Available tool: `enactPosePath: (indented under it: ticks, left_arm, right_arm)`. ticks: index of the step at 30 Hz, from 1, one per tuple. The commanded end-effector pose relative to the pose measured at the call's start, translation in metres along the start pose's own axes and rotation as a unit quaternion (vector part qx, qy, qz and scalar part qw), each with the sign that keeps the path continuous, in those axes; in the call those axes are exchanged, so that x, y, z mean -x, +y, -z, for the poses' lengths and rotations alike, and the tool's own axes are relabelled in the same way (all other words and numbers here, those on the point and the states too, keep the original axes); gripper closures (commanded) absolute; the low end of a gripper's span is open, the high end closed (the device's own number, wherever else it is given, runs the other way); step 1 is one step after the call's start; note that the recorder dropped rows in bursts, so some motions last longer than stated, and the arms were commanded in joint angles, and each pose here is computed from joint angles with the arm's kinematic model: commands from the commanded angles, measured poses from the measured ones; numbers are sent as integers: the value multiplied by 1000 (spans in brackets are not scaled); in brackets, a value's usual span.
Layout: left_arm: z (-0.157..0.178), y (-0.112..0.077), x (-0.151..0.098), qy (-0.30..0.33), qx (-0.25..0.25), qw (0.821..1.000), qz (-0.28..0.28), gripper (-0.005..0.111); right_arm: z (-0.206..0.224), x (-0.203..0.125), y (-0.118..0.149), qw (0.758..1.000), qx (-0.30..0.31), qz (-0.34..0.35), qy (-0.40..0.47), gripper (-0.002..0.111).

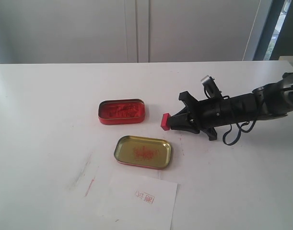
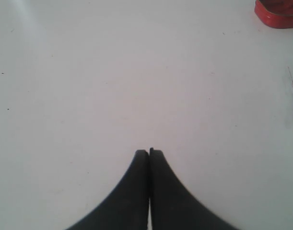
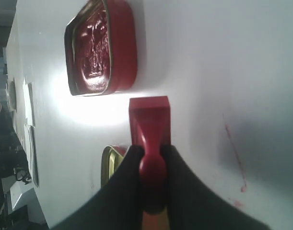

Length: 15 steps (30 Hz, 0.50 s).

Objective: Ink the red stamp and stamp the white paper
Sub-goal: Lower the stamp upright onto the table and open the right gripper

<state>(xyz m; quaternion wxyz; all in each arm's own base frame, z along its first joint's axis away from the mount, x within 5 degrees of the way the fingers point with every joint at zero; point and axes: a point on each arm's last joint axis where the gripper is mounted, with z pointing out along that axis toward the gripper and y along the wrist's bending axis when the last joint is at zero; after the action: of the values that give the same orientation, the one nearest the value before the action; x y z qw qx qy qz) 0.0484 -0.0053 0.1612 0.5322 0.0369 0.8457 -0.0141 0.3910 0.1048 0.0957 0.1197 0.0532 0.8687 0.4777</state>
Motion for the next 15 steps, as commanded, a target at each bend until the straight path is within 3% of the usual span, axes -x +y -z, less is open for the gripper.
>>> enactPosePath:
  ticks: [1,15]
  left_arm:
    - [-1,0,-3,6,0,1000,3,107]
    - [-1,0,-3,6,0,1000,3,107]
  right_arm:
    - [1,0,-8,1000,-27,-12,-6,105]
    - [1,2,-12,998,-48,-44,-19,80]
